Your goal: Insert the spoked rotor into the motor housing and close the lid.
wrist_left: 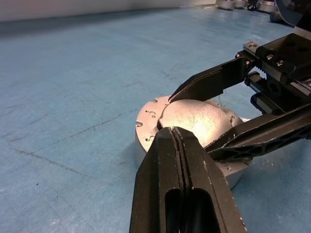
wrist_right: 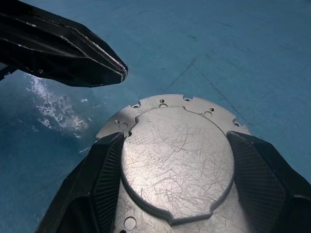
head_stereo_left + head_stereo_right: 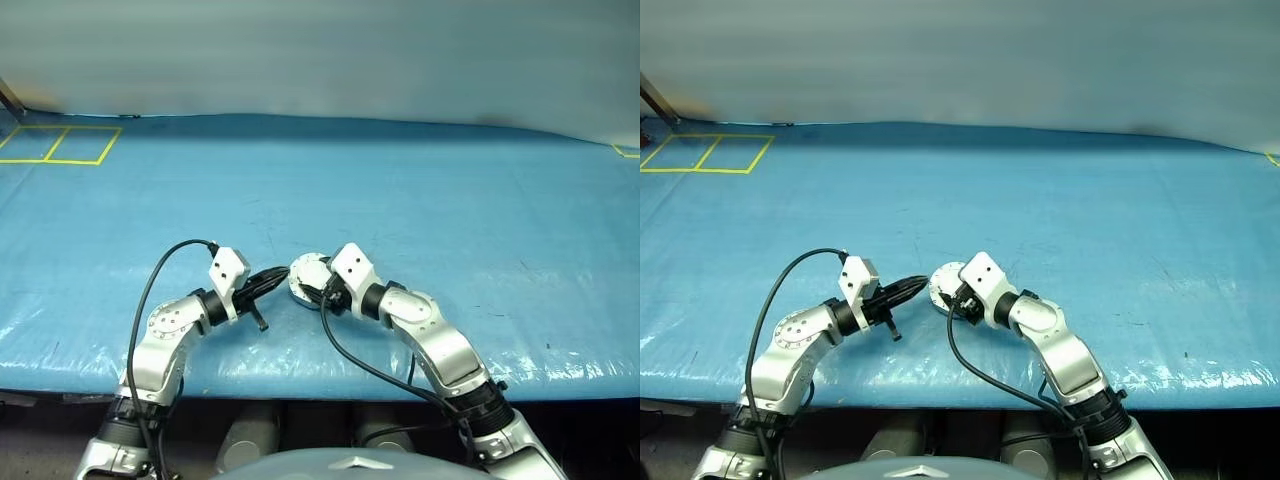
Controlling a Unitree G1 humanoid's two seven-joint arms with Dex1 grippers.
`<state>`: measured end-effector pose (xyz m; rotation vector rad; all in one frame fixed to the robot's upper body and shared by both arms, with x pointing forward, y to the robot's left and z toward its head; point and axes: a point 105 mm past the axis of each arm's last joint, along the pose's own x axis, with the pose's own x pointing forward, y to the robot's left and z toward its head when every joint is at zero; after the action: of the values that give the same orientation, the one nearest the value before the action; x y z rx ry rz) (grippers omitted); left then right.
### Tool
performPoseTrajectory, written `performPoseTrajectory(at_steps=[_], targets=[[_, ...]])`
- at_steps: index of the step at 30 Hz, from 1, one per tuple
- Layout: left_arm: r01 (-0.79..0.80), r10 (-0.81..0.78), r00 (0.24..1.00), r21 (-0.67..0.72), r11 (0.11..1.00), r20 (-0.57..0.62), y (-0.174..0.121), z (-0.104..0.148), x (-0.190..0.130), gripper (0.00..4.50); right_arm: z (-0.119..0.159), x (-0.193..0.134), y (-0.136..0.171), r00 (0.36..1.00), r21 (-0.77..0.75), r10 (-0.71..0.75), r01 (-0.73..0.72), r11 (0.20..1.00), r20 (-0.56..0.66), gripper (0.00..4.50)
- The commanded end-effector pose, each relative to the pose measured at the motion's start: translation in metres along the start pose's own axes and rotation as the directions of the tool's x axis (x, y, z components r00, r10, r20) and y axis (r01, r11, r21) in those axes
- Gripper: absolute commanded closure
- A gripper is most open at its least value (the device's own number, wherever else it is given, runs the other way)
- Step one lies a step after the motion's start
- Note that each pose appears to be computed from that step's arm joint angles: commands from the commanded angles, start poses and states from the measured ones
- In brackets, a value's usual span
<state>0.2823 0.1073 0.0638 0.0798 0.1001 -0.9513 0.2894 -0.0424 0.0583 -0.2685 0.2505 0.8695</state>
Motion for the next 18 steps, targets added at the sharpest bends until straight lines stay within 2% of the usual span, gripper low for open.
performPoseTrajectory(at_steps=[1,6,13,18], targets=[[-0.002,0.003,1.000,0.038,0.999,-0.020,0.002,-0.001,0.005,4.50,-0.028,-0.004,0.003,0.994,0.048,0.008,-0.002,0.999,-0.108,1.47],[0.027,-0.021,0.996,0.068,0.997,-0.081,-0.001,-0.014,0.006,4.50,-0.029,-0.005,0.002,0.994,0.048,-0.004,0.009,0.999,-0.108,1.47],[0.018,-0.015,0.999,0.061,0.998,-0.038,-0.001,-0.009,0.015,4.50,-0.029,-0.005,0.003,0.994,0.041,-0.001,0.005,0.999,-0.110,1.47],[0.031,-0.018,0.992,0.099,0.995,-0.127,-0.001,-0.026,0.019,4.50,-0.028,-0.005,0.004,0.995,0.048,0.002,0.003,0.999,-0.104,1.47]])
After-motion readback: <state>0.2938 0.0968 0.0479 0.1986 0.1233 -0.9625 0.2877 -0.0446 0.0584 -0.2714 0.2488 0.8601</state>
